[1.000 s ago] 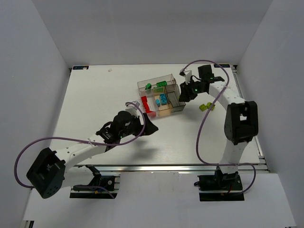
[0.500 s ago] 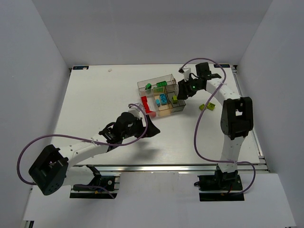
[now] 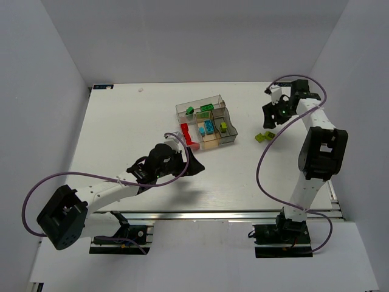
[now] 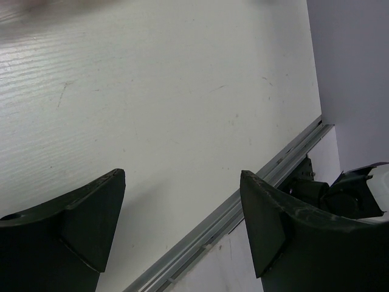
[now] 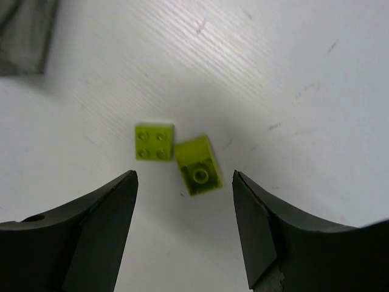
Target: Sort the legos into containers by color
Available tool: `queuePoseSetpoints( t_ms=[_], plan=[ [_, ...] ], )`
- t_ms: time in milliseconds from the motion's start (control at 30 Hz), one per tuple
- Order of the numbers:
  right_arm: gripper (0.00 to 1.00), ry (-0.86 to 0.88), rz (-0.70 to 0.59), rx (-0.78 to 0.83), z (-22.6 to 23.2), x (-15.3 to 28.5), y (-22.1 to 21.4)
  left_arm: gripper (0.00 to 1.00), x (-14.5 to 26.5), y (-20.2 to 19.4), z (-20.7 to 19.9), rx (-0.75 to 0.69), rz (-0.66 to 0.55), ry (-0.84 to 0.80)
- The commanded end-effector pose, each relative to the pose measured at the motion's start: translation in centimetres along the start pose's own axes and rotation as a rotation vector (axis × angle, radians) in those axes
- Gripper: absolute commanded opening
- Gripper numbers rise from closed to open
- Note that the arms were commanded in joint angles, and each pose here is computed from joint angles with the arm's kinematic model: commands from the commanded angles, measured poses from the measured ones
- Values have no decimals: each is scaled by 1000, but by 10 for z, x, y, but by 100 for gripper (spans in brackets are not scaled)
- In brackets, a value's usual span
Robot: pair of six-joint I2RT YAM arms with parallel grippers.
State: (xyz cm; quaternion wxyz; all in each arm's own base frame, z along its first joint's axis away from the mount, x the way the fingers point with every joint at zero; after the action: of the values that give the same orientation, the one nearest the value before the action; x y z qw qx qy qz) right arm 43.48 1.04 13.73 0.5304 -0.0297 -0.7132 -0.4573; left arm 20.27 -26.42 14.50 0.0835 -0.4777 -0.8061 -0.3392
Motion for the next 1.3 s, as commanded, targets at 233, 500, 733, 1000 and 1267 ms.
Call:
queuePoseSetpoints(
  t_ms=[233,500,733,1000,1267],
  plan=[
    [71,24,149,274,-10,-15,-41,86,-2,3,-7,-24,-7,-24],
    [70,19,218,308,-33,-39,-51,86,3,4,-4,-18,-24,-4],
    [49,24,229,326,-35,-48,-55,86,4,6,-4,-19,-26,7],
    [5,72,105,324,-16,-25,-23,86,4,5,-4,-17,-24,6],
    [1,190,-129,316,50,-22,76,86,0,8,-8,-27,-23,1]
  ],
)
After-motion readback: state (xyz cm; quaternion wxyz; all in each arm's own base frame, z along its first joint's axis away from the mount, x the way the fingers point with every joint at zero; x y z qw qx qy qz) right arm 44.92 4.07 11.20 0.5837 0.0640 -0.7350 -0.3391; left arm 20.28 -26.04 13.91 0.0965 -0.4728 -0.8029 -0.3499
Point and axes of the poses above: each gripper's point midway between its finger pads, its own x axis back along the fingers, its own z axis along the line the jaws close on, y = z × x, the point moved 4 cm from there along x, back along the fingers, and after that the axes turned 9 degrees about x, right-handed, at the moved point
